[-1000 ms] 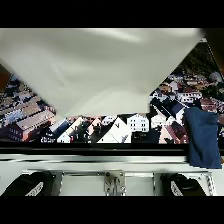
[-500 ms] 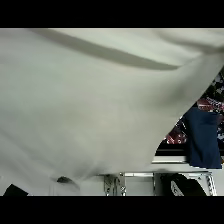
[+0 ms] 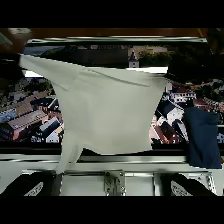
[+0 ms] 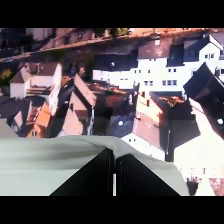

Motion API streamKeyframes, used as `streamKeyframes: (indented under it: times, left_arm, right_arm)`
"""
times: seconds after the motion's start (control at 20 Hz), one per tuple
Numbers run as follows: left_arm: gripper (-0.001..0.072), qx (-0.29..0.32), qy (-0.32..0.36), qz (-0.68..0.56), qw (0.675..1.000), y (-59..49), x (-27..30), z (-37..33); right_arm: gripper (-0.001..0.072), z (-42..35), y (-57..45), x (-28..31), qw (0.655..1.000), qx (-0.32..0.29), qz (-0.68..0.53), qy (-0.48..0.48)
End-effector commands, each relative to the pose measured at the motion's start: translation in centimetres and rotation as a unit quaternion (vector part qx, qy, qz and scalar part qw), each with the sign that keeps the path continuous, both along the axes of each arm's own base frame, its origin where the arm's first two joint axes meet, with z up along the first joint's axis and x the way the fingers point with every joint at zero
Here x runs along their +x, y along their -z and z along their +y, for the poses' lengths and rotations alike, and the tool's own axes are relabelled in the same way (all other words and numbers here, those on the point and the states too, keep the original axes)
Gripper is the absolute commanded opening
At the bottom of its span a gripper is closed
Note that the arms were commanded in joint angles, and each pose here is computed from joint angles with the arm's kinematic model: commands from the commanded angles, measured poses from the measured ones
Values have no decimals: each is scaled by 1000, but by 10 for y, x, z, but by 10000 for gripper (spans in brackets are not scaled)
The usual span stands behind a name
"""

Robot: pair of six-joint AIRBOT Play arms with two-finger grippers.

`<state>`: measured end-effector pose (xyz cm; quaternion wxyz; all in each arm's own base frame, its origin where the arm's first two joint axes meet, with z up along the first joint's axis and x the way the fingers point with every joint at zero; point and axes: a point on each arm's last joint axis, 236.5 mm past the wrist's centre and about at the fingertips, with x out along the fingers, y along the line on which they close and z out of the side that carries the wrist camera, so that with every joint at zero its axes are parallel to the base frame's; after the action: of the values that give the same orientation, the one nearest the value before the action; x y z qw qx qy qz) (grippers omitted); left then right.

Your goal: Fold the shirts.

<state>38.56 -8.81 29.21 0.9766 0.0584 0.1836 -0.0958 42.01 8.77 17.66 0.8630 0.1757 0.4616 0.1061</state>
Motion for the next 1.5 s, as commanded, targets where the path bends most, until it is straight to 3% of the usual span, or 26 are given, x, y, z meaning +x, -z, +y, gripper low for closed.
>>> streamKeyframes:
  times: [0.0, 0.15, 0.4, 0.55, 0.6, 0.65, 0.7, 0.75, 0.8, 0.9, 1.0, 1.1, 1.35, 1.45]
  left_arm:
    - [29, -2, 15, 71, 997, 93, 57, -28]
    - [30, -41, 22, 156, 987, 171, 83, -54]
    - [30, -135, 18, 290, 947, 270, 85, -93]
    - [43, -141, 25, 342, 929, 279, 64, -99]
    - [260, -136, 27, 364, 921, 276, 56, -95]
    - [562, -131, 25, 385, 913, 271, 50, -87]
    - [671, -127, 19, 410, 903, 260, 44, -72]
    - [672, -122, 10, 434, 892, 248, 37, -52]
    - [672, -103, 0, 458, 883, 236, 27, -22]
    - [669, -84, -21, 508, 857, 221, -8, 35]
    - [664, -115, -64, 542, 830, 219, -53, 82]
    - [665, -144, -100, 558, 811, 242, -97, 106]
    - [664, -240, -61, 630, 736, 344, -198, 61]
    - [664, -284, -50, 620, 730, 369, -204, 38]
  right_arm:
    - [67, 8, 52, 71, 998, 50, -15, 39]
    - [67, 1, 78, 103, 996, 52, -29, 66]
    - [67, 16, 164, 90, 993, 49, 90, 50]
    - [72, 27, 158, 88, 993, 64, 89, 40]
    - [103, 29, 144, 91, 994, 73, 69, 36]
    - [299, 29, 128, 91, 994, 86, 58, 39]
    - [629, 26, 107, 89, 994, 97, 40, 36]
    - [675, 19, 86, 84, 995, 94, 19, 24]
    - [675, 4, 64, 76, 997, 74, 1, 11]
    - [674, -50, 40, 50, 1000, -12, -3, 11]
    - [673, -116, 34, 9, 994, -101, 36, 36]
    - [673, -162, 38, -35, 984, -140, 96, 53]
    - [673, -170, 53, -55, 989, -35, 125, 73]
    - [673, -164, 67, -58, 987, -21, 140, 70]
